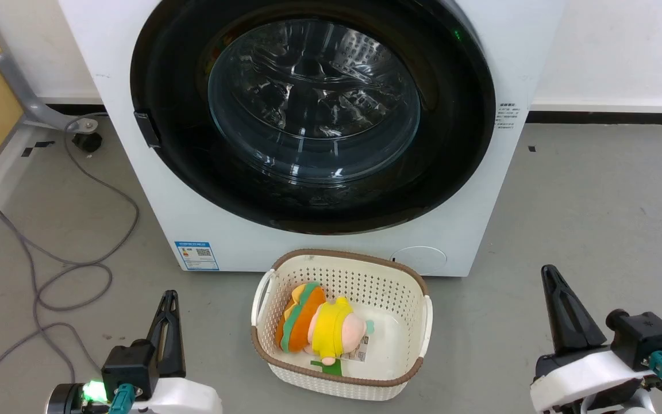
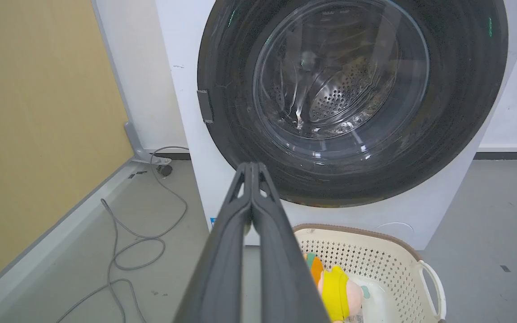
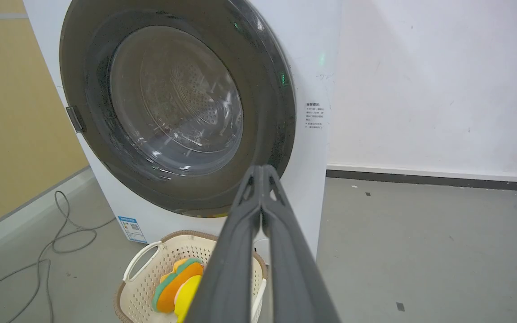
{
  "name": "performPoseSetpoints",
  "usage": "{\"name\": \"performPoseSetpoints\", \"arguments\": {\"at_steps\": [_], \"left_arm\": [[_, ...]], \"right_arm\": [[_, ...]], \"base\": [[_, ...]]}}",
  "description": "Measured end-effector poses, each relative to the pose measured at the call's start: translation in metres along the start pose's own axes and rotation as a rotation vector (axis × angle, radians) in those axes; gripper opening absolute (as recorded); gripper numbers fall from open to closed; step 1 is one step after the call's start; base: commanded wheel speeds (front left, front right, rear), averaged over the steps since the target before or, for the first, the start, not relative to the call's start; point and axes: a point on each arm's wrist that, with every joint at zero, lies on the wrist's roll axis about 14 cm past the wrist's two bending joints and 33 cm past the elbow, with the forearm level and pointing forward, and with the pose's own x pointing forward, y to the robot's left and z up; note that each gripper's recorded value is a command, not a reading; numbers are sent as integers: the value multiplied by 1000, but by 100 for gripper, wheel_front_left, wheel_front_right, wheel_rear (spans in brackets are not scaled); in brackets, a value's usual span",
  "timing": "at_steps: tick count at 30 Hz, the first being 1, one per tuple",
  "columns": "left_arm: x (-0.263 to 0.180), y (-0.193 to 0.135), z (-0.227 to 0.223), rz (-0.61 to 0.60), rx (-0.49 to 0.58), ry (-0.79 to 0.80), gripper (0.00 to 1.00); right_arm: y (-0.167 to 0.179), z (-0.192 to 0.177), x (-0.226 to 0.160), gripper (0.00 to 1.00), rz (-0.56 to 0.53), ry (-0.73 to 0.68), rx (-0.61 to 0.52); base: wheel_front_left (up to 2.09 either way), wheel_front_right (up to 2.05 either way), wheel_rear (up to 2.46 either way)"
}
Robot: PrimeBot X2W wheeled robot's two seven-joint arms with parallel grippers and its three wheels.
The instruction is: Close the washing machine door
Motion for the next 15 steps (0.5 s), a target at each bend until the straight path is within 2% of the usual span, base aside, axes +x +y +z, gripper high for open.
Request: {"name": "performPoseSetpoints", "arguments": {"at_steps": [15], "left_arm": [[0,-1,-2,-9,-2,22,0]], "right_arm": [[2,-1,0,0,8,18,-17]], "base": [[0,0,0]]}}
